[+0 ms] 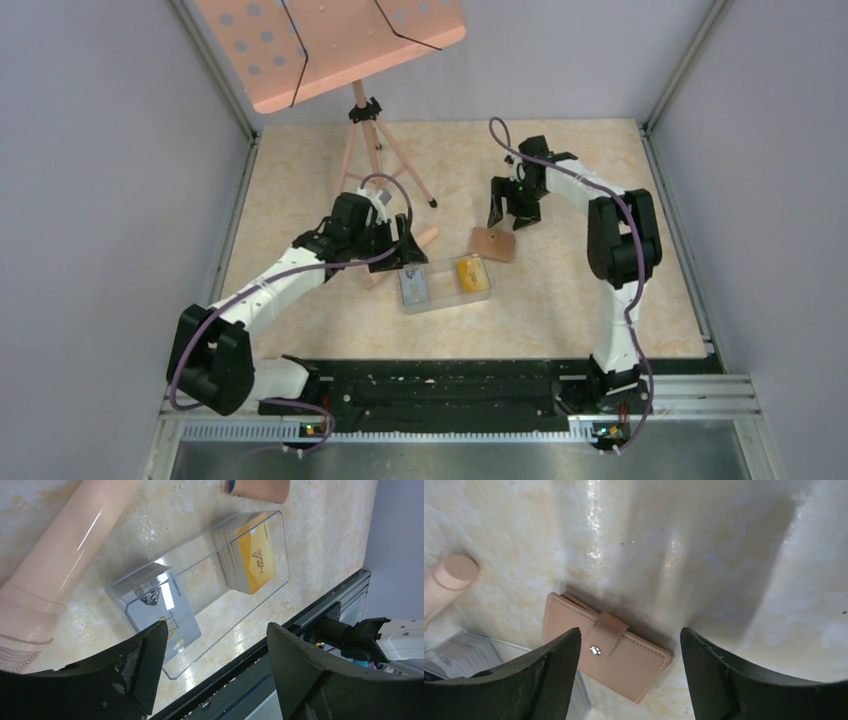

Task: Put the credit cards into the card holder
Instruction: Pick up the card holder from the center of the board.

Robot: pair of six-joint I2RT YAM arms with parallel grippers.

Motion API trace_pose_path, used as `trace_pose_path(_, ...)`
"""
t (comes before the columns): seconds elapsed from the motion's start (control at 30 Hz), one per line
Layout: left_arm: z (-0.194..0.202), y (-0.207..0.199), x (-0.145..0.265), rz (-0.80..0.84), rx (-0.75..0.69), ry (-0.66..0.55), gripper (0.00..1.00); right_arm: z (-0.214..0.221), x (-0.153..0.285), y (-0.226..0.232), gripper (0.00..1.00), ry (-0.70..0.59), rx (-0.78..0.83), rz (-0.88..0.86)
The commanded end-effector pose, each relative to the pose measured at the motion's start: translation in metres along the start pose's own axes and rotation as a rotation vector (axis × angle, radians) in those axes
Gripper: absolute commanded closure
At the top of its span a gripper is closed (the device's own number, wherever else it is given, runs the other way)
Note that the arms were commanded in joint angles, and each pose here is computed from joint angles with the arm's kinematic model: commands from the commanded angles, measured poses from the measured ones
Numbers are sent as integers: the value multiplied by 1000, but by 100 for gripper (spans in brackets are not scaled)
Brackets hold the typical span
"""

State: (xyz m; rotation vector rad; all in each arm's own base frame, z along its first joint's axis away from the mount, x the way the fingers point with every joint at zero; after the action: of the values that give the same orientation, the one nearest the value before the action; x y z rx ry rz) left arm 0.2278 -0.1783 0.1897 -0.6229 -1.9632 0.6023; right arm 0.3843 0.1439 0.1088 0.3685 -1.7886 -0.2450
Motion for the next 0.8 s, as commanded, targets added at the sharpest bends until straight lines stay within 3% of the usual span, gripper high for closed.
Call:
trace_pose_path(0.0,-1,-6,2,47,-3,-33,23,6,-7,7,31,39,45,-90)
trace_pose_path(0.23,2,-4,-2,67,22,-29,23,38,-3,4,49,109,27,-125)
trace_pose_path(0.57,-3,-7,-6,79,16,-18,24,69,-3,10,57,133,-19,-269)
trace_pose_path(0.77,-8,-12,-6,90,10,-27,24,70,-5,12,99,134,-53,-301)
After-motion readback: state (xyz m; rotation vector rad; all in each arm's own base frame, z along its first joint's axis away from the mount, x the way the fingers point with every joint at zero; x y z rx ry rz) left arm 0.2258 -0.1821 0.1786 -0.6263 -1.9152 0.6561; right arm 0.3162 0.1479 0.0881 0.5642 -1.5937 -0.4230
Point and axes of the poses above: each gripper's point midway between its finger pads, its own x axis back along the fingers, its own y axis along the line the jaws close on, z = x × y, the point moved 8 cm from there along x, back along the fingers, and after that the axes turned 1 degree about -x, right-handed, at the moved point
